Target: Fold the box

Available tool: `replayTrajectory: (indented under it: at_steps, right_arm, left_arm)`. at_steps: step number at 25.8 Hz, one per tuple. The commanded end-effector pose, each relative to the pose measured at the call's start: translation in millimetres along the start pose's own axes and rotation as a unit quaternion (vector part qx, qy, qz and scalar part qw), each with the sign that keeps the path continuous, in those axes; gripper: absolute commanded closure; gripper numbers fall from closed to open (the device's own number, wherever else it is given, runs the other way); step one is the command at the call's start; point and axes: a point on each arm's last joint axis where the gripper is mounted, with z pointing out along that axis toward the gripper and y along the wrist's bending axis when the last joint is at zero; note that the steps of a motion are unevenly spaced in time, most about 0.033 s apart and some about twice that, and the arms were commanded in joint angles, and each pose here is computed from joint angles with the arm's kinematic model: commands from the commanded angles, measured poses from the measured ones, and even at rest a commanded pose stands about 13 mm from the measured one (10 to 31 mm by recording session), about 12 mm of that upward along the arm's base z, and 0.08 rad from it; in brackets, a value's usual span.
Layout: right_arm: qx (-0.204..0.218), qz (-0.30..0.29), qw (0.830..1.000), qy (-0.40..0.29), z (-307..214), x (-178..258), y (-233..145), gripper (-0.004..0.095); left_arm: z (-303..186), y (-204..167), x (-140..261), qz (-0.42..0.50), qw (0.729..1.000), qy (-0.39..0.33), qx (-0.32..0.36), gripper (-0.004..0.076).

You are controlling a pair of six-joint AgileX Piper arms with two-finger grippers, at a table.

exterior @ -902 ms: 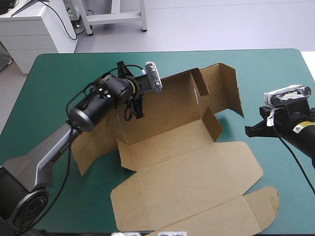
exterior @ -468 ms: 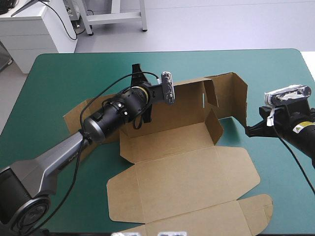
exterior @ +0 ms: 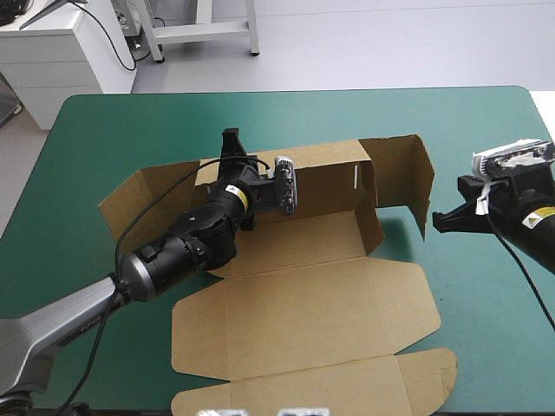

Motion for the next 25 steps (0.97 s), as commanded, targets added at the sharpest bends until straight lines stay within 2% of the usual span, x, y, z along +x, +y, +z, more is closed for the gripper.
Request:
replayTrajectory:
  at_steps: [1,8,15,20,25]
  right_arm:
    - [0.010,0.005,0.998,-0.061,-12.9,-20.4,-1.2,0.0929]
    - [-0.007,0.023,0.998,-0.061,-6.5,-27.9,-0.9,0.0929]
    - [-0.012,0.022,0.999,-0.045,10.3,-39.3,-5.6,0.0929]
    - [-0.033,0.025,0.999,0.001,34.3,-52.2,-9.9,0.0928]
    - [-0.068,0.034,0.996,0.047,81.0,-87.6,-20.3,0.0927]
  left_arm:
    - [-15.8,11.1,-2.4,0.001,0.999,-0.023,-0.039,0.0731]
    - [-21.8,10.1,-11.3,0.020,0.996,-0.029,-0.084,0.0731]
    - [-15.7,-9.3,-4.2,0.037,0.997,-0.017,-0.067,0.0731]
    - [-12.3,-19.9,2.1,0.017,0.996,-0.011,-0.084,0.0731]
    - [-8.8,-24.2,1.9,0.028,0.996,-0.008,-0.081,0.0731]
